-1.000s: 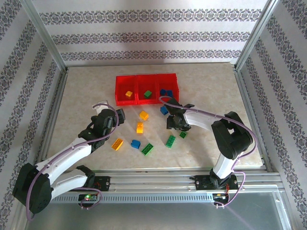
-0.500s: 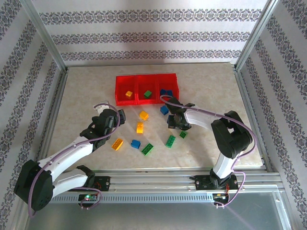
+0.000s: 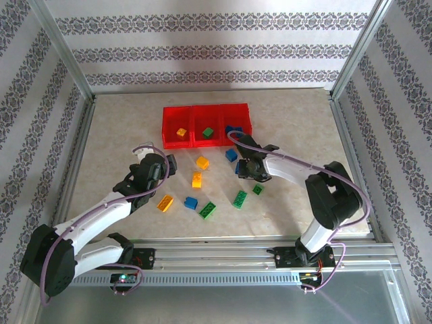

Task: Sort the legos into containers by color
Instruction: Pick up the lego from the center of the table, then place the lego in the container.

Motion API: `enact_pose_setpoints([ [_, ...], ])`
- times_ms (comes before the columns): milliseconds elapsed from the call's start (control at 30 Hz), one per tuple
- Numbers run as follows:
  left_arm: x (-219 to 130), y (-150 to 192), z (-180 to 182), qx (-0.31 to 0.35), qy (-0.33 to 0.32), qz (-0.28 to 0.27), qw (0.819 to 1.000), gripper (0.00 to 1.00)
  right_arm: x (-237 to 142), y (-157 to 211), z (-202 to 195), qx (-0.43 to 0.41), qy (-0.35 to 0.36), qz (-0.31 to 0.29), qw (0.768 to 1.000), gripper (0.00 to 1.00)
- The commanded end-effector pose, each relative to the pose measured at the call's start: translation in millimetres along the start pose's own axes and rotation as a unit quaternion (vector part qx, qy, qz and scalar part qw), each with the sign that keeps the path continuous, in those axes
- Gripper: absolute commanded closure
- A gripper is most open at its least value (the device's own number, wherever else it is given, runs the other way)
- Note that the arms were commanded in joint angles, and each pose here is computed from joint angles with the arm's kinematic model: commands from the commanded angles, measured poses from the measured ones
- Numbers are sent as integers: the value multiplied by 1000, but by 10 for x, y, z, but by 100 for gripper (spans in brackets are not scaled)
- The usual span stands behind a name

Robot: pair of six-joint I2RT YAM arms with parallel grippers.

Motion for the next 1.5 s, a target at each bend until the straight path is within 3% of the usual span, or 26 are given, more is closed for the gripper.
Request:
enact_pose_setpoints([
  [0, 15, -32, -16, -16, 1, -10, 1000, 0, -193, -108, -41, -5, 5, -31, 999, 64],
  [367, 19, -12, -2, -14, -2, -3, 1000, 0, -393, -708, 284, -47, -14, -91, 995, 67],
  [833, -10, 0, 10, -17, 6, 6, 1000, 0, -123, -1575, 629, -54, -20, -133, 989, 67],
  [1467, -47, 51, 25, -13, 18, 22, 1000, 0, 314, -2082, 718, -51, 1, -162, 986, 63],
])
Point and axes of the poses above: each hand's point on the last joint's axis, 136 mm out from that joint toward the fingers, its own x axis out along the fingers, its own z axis along the line the jaws close on, y = z × x, the point moved 7 cm from there along -x, back along the fingers, and after that the axes turned 3 degrees about x, right-handed, at the moved point
